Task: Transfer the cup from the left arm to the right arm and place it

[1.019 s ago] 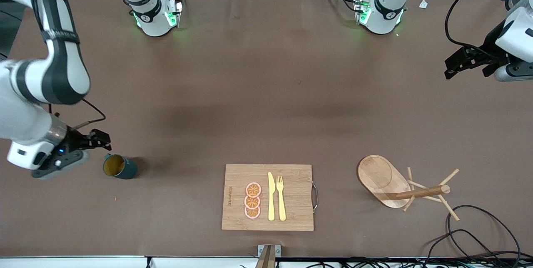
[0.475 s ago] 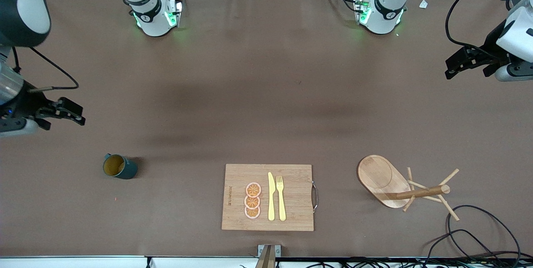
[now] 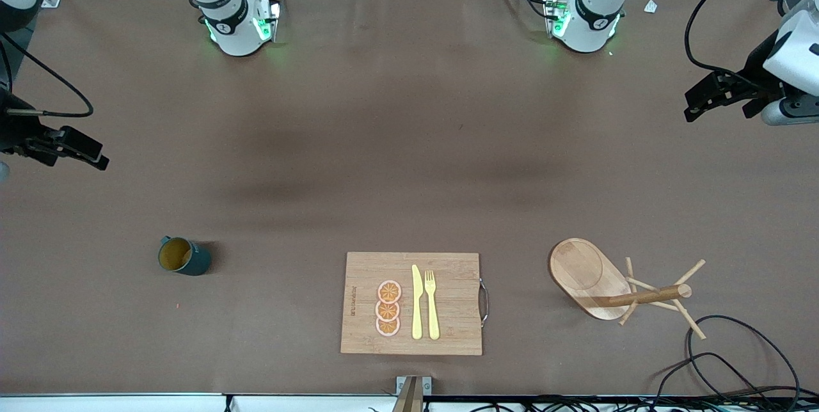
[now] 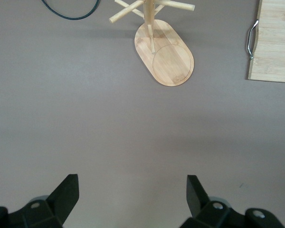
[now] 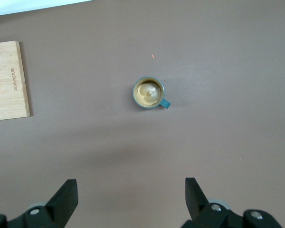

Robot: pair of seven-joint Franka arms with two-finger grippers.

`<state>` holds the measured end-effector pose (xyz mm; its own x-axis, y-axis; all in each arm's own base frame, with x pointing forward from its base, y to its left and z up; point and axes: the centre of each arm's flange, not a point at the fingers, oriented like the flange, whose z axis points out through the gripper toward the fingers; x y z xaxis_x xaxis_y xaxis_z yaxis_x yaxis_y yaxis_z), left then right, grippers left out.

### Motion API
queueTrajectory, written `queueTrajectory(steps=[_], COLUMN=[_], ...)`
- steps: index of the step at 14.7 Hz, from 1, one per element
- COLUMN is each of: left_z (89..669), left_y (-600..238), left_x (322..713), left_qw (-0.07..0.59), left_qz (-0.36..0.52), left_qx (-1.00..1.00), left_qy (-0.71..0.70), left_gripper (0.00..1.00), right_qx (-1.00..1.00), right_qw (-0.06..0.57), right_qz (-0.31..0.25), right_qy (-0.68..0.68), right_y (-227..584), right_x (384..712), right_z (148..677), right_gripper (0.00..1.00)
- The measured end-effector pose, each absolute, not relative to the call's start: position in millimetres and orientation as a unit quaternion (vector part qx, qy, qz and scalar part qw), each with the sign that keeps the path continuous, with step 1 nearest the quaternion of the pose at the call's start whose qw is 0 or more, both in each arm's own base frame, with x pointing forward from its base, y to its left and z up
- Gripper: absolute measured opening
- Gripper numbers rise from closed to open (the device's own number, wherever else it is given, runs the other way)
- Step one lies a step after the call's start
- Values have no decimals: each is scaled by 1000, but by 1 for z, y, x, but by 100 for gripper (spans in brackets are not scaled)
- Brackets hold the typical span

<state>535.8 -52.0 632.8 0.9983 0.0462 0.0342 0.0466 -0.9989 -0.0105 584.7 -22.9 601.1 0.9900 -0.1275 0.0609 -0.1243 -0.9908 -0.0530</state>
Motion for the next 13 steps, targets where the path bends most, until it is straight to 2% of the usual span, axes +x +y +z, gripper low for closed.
queueTrajectory(steps=[7, 13], left_z=[633, 633], left_y=[-53, -54], left_x=[536, 536], left_qw=[6, 6], left_qz=[-20, -18], left_qx=[-1000, -1000], left_qy=[-8, 15], left_gripper=[100, 100], right_qx=[-996, -996], right_qw=[25, 23], right_qz=[-61, -61], right_qy=[63, 63], right_y=[-22, -22], right_x=[558, 554], right_z=[649, 652], right_gripper=[100, 100])
